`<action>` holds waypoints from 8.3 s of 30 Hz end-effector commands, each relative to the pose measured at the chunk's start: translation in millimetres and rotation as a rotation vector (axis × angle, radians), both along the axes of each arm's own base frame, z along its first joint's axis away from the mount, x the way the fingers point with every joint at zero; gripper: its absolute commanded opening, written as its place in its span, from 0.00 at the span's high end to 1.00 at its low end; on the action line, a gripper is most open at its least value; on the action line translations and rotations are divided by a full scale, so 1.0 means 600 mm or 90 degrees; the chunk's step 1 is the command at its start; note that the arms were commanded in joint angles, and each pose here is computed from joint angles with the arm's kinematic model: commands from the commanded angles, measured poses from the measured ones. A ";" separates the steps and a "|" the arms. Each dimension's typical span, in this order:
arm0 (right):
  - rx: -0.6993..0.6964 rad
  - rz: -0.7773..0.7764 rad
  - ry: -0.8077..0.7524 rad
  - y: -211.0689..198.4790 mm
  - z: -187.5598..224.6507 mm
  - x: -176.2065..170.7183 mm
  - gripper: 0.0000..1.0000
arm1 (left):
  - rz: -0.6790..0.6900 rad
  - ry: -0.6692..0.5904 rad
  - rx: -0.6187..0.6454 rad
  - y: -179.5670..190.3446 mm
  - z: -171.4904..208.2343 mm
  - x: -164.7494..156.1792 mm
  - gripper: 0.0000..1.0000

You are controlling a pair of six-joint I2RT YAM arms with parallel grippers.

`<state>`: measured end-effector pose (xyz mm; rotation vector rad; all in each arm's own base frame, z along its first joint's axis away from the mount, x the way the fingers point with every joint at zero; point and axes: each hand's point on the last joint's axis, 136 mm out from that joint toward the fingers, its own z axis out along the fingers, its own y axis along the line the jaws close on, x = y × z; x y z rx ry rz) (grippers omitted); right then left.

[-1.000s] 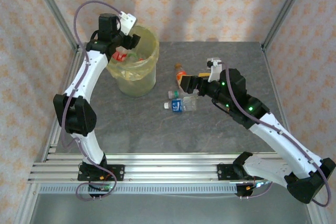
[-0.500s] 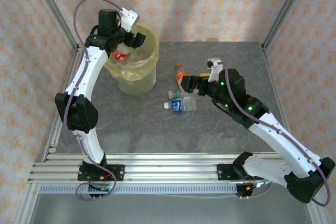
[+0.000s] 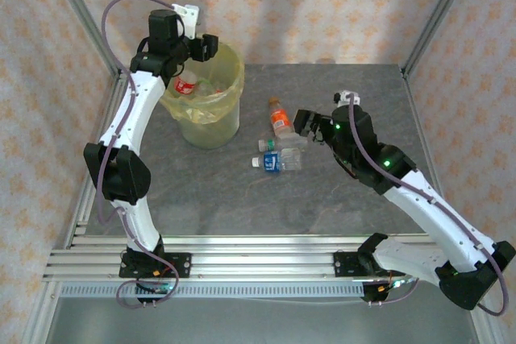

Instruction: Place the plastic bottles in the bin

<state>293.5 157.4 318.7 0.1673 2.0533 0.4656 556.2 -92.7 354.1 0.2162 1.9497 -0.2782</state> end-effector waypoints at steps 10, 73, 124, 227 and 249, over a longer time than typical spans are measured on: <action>-0.010 -0.112 0.018 -0.064 0.000 -0.011 0.01 | 0.051 0.026 -0.029 0.014 -0.055 0.020 0.45; -0.007 -0.369 0.231 -0.247 -0.119 -0.055 0.01 | -0.381 -0.038 0.177 -0.295 -0.060 -0.363 0.00; 0.013 -0.353 0.220 -0.240 -0.121 -0.047 0.01 | -0.469 0.331 0.468 -0.446 -0.484 -0.349 0.11; 0.046 -0.302 0.183 -0.220 -0.112 -0.043 0.01 | 0.212 0.020 -0.033 0.048 0.116 -0.074 0.52; 0.025 -0.292 0.219 -0.210 -0.140 -0.023 0.01 | 0.306 0.215 -0.146 0.122 -0.053 -0.107 0.47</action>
